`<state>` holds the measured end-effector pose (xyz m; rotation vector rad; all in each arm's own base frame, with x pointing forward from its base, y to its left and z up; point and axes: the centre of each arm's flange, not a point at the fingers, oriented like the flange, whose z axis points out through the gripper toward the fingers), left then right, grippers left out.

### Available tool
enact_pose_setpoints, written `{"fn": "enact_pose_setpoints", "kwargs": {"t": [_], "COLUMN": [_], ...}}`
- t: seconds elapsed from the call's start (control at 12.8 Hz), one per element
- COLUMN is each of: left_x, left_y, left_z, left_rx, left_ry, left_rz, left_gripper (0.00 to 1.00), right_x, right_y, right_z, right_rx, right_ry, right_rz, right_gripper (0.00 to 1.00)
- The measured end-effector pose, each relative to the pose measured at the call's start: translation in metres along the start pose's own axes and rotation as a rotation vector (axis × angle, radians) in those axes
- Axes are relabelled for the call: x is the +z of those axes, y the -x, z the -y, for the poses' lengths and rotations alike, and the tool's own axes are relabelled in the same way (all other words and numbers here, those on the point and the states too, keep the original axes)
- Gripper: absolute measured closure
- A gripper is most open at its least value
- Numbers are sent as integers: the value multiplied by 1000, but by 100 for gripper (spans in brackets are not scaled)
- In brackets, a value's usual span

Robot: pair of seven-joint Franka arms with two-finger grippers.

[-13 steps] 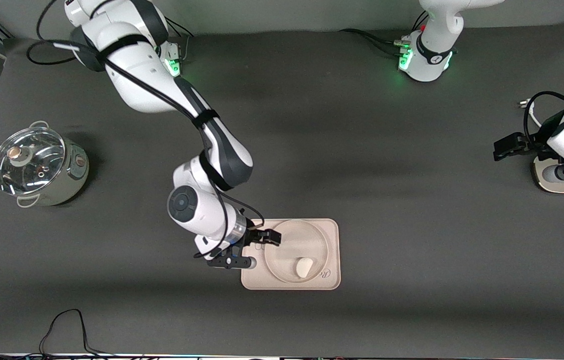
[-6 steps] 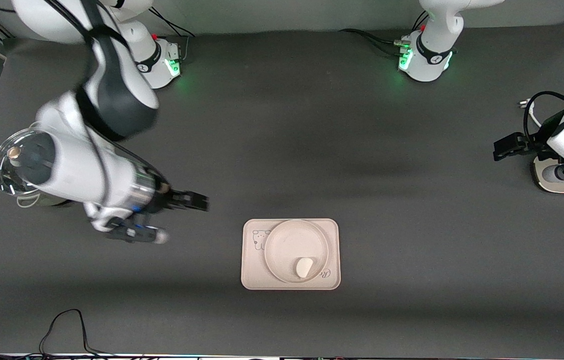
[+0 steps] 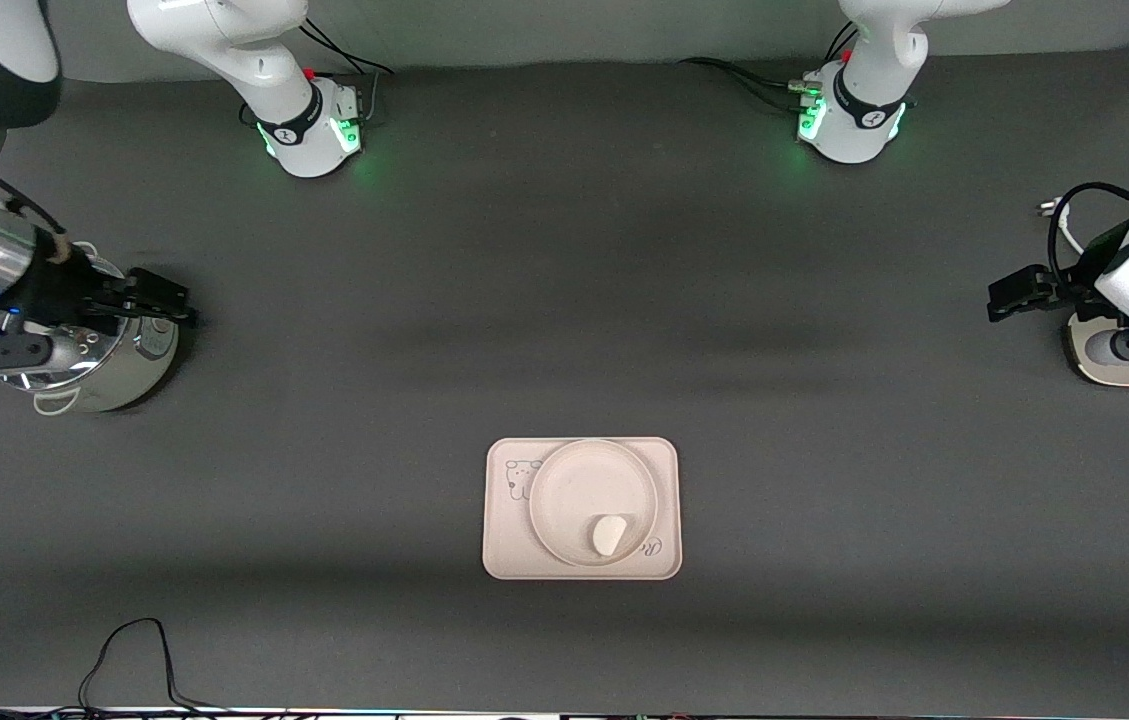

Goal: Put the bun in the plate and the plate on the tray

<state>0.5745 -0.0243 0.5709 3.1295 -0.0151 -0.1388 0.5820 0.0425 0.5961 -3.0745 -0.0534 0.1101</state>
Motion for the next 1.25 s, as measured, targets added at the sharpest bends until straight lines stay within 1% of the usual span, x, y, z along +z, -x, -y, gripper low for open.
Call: {"fn": "enact_pose_setpoints", "kwargs": {"t": [0.16, 0.39, 0.62, 0.86, 1.25], "left_x": [0, 0, 0, 0, 0], "left_y": [0, 0, 0, 0, 0], "left_z": [0, 0, 0, 0, 0], "left_rx": [0, 0, 0, 0, 0], "left_ry": [0, 0, 0, 0, 0], "left_rz": [0, 0, 0, 0, 0], "left_gripper": [0, 0, 0, 0, 0], "right_x": [2, 1, 0, 8, 9], "right_y": [0, 1, -2, 0, 3], "right_z": [-31, -51, -62, -70, -66], "right_rx": [14, 22, 19, 26, 20], "right_ry": [19, 47, 53, 50, 49], "right_rz": [4, 2, -24, -19, -17], "right_gripper": [0, 0, 0, 0, 0]}}
